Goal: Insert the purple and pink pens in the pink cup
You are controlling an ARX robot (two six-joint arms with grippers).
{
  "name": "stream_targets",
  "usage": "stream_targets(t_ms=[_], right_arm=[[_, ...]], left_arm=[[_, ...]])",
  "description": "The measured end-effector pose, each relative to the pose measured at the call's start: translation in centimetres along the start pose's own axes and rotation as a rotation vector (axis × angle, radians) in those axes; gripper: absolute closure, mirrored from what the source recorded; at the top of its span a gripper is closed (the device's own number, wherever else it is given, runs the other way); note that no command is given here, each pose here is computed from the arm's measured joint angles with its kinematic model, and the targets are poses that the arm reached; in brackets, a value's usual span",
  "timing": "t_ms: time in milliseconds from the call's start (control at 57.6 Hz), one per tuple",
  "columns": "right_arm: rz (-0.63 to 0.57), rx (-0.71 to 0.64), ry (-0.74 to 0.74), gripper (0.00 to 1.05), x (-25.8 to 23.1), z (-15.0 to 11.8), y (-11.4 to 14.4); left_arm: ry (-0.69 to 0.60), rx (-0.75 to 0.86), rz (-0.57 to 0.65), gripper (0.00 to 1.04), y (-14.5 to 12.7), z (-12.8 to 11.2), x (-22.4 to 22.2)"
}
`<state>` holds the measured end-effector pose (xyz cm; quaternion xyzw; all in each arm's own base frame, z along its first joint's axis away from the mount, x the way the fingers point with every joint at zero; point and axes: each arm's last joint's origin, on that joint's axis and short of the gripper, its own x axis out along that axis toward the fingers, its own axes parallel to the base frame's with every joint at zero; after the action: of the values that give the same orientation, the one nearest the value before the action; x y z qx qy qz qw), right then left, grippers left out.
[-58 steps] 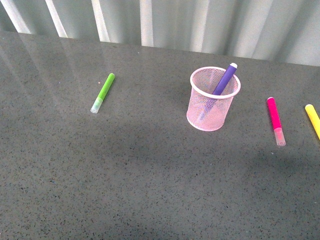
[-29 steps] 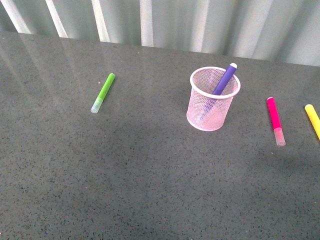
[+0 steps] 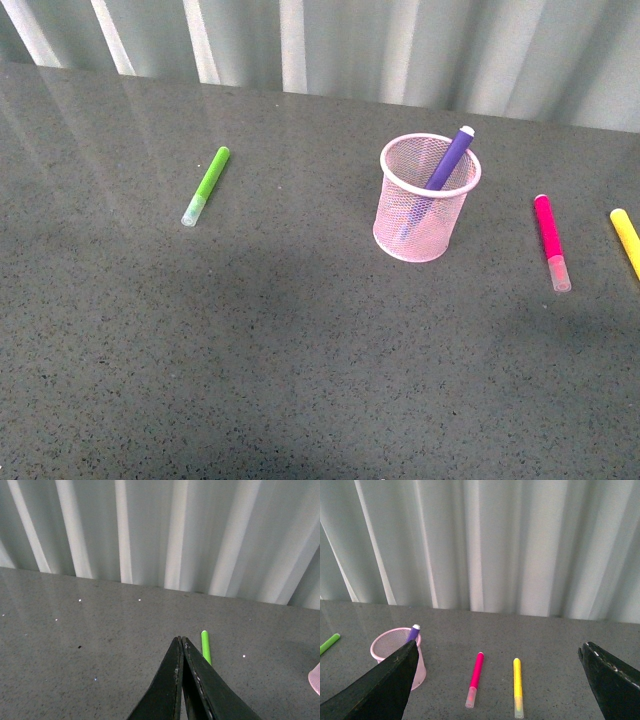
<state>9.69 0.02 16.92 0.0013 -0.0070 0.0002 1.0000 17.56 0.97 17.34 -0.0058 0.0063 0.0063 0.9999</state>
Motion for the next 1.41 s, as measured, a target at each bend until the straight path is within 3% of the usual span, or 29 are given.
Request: stream_targets(t_ms=[225,1405], right_arm=[[0.000,0.000,0.000,0.07,0.0,0.0,0.0],[0.000,0.000,0.000,0.07,0.0,0.0,0.0]], left_arm=[[0.010,0.004,-0.012,1.01,-0.9,-1.3,-1.7],[-0.037,0.004,-0.011,1.01,-0.9,-0.1,-6.6]])
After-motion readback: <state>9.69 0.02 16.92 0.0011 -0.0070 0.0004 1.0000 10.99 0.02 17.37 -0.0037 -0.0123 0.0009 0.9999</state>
